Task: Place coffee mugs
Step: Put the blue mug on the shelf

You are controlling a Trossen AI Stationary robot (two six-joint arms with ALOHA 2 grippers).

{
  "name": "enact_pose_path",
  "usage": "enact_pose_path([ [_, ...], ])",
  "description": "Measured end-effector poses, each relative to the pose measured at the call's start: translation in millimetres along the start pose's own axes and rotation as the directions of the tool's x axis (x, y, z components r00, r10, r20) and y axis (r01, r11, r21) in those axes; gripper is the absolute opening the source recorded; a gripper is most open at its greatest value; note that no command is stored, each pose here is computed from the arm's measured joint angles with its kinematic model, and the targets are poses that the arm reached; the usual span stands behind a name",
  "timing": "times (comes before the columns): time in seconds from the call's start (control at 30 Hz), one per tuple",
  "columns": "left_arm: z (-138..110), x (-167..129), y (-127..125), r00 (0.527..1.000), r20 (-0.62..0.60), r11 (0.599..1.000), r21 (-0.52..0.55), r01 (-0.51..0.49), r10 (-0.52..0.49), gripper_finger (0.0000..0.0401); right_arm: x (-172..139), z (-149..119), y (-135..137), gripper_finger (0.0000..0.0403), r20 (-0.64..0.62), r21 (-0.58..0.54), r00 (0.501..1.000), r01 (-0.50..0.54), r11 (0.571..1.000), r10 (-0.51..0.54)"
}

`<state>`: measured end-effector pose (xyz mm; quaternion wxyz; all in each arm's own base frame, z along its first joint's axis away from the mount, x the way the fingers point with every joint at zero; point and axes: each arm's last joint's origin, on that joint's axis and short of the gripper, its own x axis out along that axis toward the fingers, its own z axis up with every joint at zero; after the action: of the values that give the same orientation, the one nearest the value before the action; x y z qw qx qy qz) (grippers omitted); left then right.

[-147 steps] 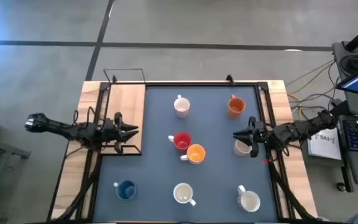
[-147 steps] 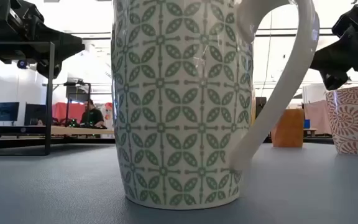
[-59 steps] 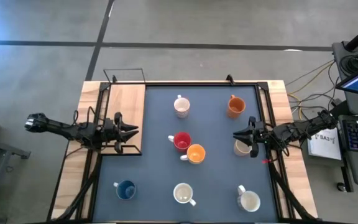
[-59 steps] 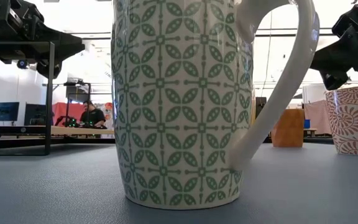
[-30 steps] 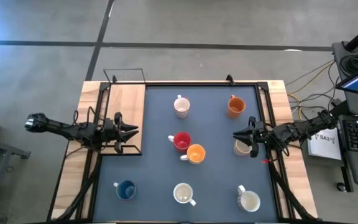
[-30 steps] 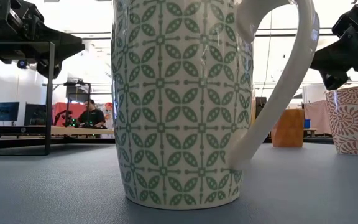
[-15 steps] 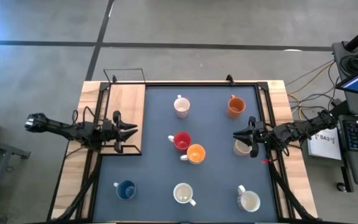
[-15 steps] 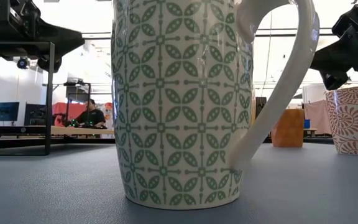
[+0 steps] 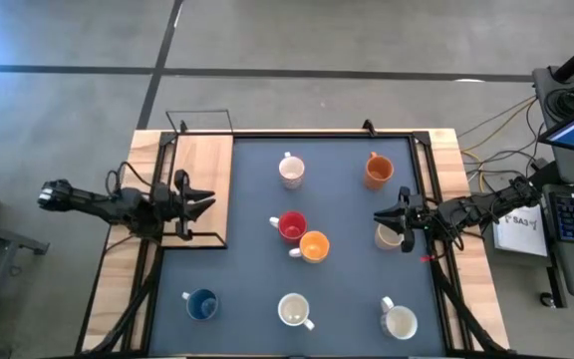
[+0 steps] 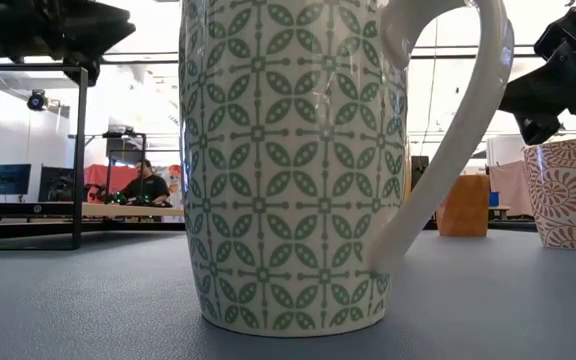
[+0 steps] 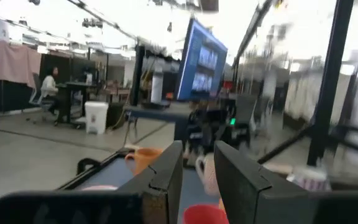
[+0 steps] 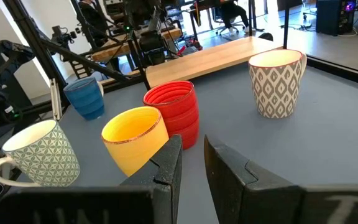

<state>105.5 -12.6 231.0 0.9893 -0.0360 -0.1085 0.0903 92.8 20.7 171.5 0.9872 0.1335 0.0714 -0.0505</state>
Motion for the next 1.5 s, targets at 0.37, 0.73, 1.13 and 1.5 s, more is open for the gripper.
enact_pose_path([
  [0.37,41,17,-7,0.947,-0.319,0.998,-0.048,-0.04,0.023,0.0075,0,0,0,0.0057,0.0,0.0,1.0,0.0,1.0,0.0],
  [0.73,58,41,-23,0.846,-0.522,0.976,-0.217,-0.012,-0.105,0.0075,0,0,0,0.0057,0.0,0.0,1.0,0.0,1.0,0.0],
  [1.13,58,51,-49,0.656,-0.743,0.947,-0.29,-0.138,-0.132,0.0075,0,0,0,0.0057,0.0,0.0,1.0,0.0,1.0,0.0],
  [1.5,49,52,-96,0.563,-0.809,0.923,-0.331,-0.197,-0.17,0.0075,0,0,0,0.0057,0.001,0.0,1.0,0.0,1.0,0.0],
])
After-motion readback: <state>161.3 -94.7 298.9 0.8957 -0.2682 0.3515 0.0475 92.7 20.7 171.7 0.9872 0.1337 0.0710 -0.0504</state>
